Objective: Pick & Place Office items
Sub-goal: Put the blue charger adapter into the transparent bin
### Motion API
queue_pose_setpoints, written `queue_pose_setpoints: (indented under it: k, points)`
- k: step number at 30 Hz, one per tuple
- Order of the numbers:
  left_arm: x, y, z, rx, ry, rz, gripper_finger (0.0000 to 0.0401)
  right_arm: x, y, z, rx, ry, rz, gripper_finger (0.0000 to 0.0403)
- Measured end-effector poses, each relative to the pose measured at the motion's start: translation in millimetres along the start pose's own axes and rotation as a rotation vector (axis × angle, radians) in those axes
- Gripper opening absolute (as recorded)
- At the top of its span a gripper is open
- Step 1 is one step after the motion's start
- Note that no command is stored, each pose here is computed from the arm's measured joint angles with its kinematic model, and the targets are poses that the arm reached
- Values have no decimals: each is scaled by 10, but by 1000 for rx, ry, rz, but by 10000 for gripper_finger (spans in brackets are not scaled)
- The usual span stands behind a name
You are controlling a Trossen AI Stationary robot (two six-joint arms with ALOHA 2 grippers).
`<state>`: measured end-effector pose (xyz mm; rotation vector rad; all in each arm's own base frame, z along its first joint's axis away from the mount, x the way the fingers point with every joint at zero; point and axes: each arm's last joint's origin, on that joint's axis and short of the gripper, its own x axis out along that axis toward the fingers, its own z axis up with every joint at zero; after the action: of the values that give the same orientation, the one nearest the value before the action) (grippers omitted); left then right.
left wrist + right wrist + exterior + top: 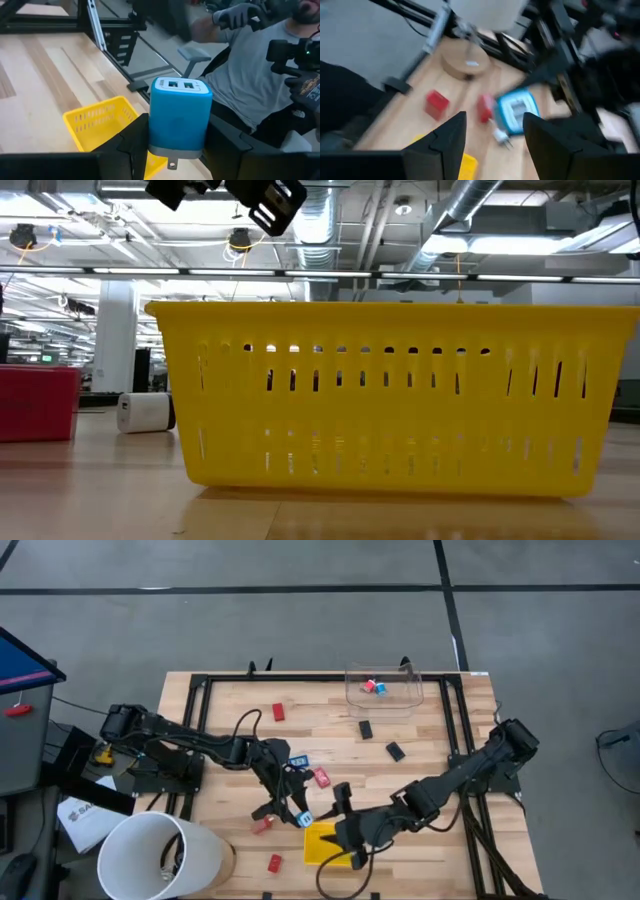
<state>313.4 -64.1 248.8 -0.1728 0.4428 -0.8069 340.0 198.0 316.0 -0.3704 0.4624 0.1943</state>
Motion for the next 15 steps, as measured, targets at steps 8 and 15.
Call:
queue_pose_setpoints:
  k: [8, 15]
  points:
    - [26, -36, 19, 19, -15, -10, 145, 50, -125, 32, 59, -36, 41, 209]
    - [25, -35, 25, 33, -20, -7, 145, 53, -142, 58, 58, -64, 38, 265]
